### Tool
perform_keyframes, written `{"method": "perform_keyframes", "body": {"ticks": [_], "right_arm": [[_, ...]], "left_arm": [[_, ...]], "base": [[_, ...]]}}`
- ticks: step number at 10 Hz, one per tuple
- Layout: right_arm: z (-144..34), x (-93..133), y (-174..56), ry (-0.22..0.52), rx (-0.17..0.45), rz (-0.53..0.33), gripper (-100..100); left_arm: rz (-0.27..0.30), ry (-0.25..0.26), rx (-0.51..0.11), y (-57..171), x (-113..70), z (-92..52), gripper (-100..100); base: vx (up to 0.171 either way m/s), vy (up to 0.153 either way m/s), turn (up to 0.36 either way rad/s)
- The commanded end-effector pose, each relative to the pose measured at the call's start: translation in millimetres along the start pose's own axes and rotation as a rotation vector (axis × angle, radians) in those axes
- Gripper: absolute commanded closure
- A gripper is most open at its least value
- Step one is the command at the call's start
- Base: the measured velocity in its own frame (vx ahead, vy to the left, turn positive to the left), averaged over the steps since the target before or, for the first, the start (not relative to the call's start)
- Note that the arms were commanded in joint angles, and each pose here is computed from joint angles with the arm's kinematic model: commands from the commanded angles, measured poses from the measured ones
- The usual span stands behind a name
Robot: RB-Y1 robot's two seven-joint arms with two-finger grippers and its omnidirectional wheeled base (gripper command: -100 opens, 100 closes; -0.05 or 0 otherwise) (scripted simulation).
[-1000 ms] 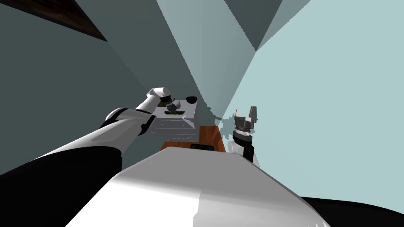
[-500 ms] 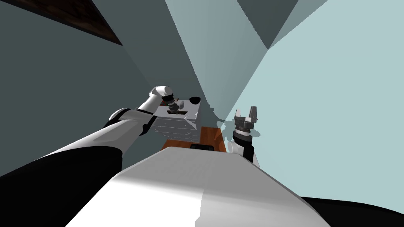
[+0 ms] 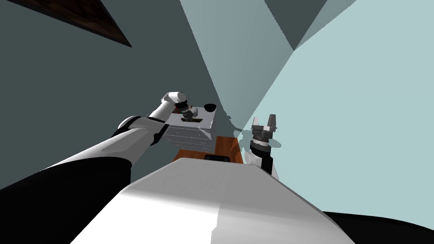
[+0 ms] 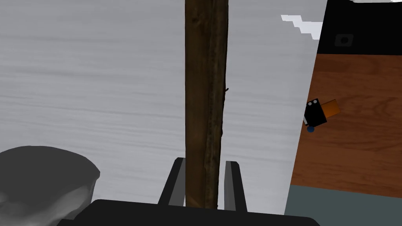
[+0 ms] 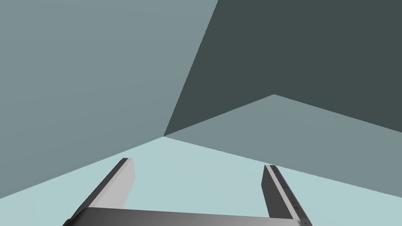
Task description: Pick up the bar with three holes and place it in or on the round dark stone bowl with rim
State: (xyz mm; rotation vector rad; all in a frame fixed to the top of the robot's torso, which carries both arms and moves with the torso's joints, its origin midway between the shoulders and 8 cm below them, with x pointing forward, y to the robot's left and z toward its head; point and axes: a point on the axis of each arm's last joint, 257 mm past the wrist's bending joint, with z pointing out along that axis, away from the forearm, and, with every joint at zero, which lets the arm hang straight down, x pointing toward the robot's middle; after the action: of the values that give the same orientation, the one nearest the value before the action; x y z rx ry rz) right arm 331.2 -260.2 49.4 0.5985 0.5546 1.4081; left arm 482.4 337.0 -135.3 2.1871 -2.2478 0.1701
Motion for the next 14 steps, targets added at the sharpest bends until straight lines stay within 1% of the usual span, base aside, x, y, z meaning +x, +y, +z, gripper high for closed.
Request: {"method": "perform_keyframes", "body": {"ticks": [1, 4, 6, 10, 14], "right_arm": [[0.0, 0.0, 0.0, 0.0, 0.0, 0.0, 0], [0.0, 0.0, 0.0, 0.0, 0.0, 0.0, 0], [0.0, 0.0, 0.0, 0.0, 0.0, 0.0, 0], [0.0, 0.0, 0.0, 0.0, 0.0, 0.0, 0], [0.0, 0.0, 0.0, 0.0, 0.0, 0.0, 0]], "left_arm": [[0.003, 0.007, 0.043, -9.6, 1.2, -2.1, 100], [0.014, 0.019, 0.118, -27.1, 0.9, -10.2, 100], [0.022, 0.023, 0.144, -32.4, -1.3, -16.7, 100], [0.037, 0.027, 0.16, -32.5, -8.9, -31.1, 100], [0.051, 0.027, 0.154, -25.2, -18.3, -48.3, 100]], "base": [[-0.03, -0.033, 0.005], [-0.047, -0.074, 0.007], [-0.042, -0.119, 0.0], [-0.025, -0.141, -0.003], [0.022, -0.159, -0.011]]}}
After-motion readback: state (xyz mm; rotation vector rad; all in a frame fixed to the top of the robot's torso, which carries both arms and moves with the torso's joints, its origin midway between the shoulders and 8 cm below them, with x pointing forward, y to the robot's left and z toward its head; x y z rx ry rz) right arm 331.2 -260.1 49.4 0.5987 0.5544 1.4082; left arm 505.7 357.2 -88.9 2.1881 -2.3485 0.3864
